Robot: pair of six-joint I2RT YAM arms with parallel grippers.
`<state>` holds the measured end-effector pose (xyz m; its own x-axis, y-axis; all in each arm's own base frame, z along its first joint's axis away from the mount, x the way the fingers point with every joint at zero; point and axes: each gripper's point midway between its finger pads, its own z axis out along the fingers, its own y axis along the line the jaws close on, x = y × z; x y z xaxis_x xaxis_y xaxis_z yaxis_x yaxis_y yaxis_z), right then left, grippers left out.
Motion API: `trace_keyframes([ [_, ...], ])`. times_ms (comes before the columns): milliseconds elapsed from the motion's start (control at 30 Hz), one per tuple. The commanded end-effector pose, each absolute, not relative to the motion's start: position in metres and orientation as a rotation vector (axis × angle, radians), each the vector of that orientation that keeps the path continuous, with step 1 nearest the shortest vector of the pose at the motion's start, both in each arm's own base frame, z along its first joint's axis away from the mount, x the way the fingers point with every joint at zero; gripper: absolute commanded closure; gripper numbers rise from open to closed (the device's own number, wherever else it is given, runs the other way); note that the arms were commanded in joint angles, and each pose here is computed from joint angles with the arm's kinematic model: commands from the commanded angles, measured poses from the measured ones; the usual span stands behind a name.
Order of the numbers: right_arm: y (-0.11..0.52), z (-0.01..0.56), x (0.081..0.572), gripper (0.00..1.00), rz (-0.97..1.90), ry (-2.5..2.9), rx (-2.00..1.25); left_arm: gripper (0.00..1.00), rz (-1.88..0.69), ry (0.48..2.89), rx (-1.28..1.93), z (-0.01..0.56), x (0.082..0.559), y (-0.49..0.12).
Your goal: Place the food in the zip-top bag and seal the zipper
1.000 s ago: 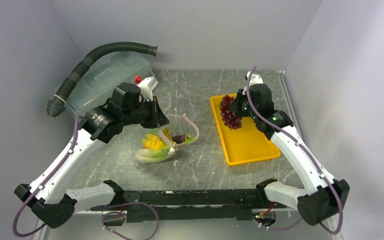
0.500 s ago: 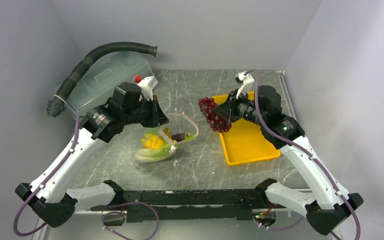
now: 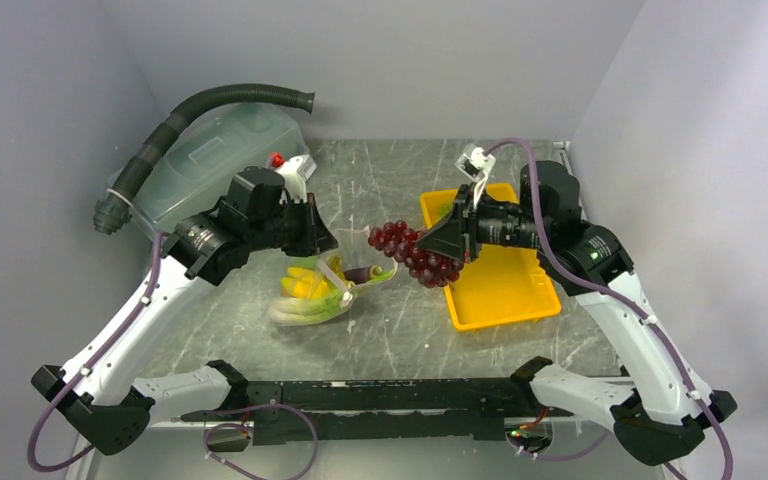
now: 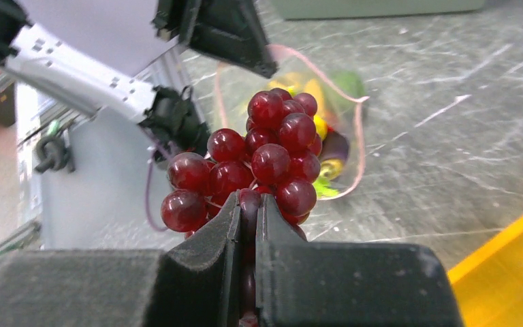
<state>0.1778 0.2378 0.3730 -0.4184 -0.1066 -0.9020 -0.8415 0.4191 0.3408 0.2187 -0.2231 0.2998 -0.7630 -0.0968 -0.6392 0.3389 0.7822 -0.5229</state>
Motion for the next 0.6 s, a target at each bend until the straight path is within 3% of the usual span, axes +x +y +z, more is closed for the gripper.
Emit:
trace_keyframes([
  [0,0.252,0.385,0.149,1.0,1.213,1.758,-0.985,1.0,-0.852,2.249,0.185,0.308,0.222,-0.223],
  [567,0.296,0.351,0.164,1.0,1.214,1.98,-1.101,1.0,-0.926,2.261,0.277,0.298,0.206,-0.23],
])
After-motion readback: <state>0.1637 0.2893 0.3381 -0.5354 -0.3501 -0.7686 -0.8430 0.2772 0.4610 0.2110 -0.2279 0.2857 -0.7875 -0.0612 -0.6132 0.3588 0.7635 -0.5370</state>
